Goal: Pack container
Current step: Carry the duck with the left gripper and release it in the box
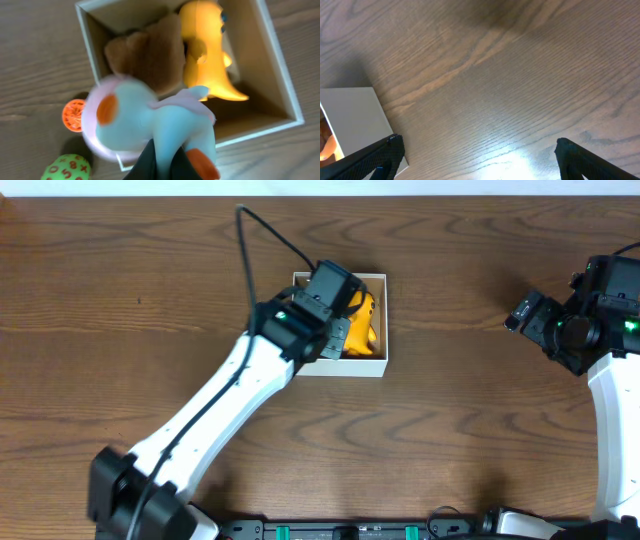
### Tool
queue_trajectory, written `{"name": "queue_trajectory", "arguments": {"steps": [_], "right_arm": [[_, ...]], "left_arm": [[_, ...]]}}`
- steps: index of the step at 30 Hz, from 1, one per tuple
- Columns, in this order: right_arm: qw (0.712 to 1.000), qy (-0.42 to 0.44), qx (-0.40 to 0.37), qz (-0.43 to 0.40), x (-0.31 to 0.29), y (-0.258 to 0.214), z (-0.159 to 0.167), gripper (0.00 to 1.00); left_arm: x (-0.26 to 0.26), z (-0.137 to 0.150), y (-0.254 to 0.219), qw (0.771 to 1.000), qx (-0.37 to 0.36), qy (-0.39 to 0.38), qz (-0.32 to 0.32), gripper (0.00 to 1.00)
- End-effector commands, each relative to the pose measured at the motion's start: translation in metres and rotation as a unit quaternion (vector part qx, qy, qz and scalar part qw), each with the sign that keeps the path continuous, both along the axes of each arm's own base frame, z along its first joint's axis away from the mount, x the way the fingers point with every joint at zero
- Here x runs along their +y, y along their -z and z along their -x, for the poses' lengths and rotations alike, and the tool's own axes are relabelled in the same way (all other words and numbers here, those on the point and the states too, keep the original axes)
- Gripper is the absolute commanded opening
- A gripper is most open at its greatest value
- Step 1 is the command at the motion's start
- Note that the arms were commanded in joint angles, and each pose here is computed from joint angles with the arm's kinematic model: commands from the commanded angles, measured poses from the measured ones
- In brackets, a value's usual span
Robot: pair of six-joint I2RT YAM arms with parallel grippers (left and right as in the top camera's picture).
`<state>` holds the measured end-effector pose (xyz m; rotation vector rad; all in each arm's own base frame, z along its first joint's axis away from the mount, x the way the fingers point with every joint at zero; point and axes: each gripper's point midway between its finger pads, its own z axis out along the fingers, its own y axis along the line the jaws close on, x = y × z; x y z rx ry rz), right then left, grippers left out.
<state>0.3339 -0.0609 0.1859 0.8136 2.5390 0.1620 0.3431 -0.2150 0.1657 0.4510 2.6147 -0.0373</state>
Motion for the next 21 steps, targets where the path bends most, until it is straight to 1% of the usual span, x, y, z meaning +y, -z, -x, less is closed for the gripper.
{"name": "queue_trajectory", "arguments": {"steps": [1, 6, 9, 11, 13, 15, 18, 19, 21], "right_arm": [[1.000, 0.006, 0.001, -0.007, 0.000, 0.001, 0.000, 0.99], [1.000, 0.006, 0.001, -0.007, 0.000, 0.001, 0.000, 0.99], [1.000, 0.006, 0.003, -0.007, 0.000, 0.001, 0.001, 0.99], [1.000, 0.006, 0.003, -0.007, 0.000, 0.001, 0.001, 0.99], [1.000, 0.006, 0.003, -0.007, 0.000, 0.001, 0.001, 0.99], [1.000, 0.006, 0.003, -0.007, 0.000, 0.001, 0.001, 0.99], [1.000, 0.006, 0.004, -0.007, 0.000, 0.002, 0.002, 0.99], [1.000, 0.006, 0.005, -0.007, 0.000, 0.002, 0.002, 0.99], [1.000, 0.006, 0.005, -0.007, 0.000, 0.002, 0.002, 0.99]], "left_arm": [[-0.002, -0.008, 0.029, 0.999, 0.024, -0.012, -0.019, 0.06], [-0.004, -0.011, 0.069, 0.997, 0.060, -0.013, -0.045, 0.06], [-0.004, -0.011, 0.081, 0.996, 0.073, -0.026, -0.049, 0.07], [-0.004, -0.010, 0.085, 0.995, 0.077, -0.029, -0.051, 0.10], [-0.004, -0.010, 0.086, 0.995, 0.079, -0.030, -0.051, 0.17], [-0.004, -0.010, 0.086, 0.995, 0.078, -0.030, -0.051, 0.34], [-0.005, -0.012, 0.081, 0.996, 0.074, -0.030, -0.047, 0.52], [-0.006, -0.012, 0.076, 0.996, 0.071, -0.030, -0.044, 0.57], [-0.007, -0.015, 0.064, 0.997, 0.064, -0.030, -0.040, 0.57]]}}
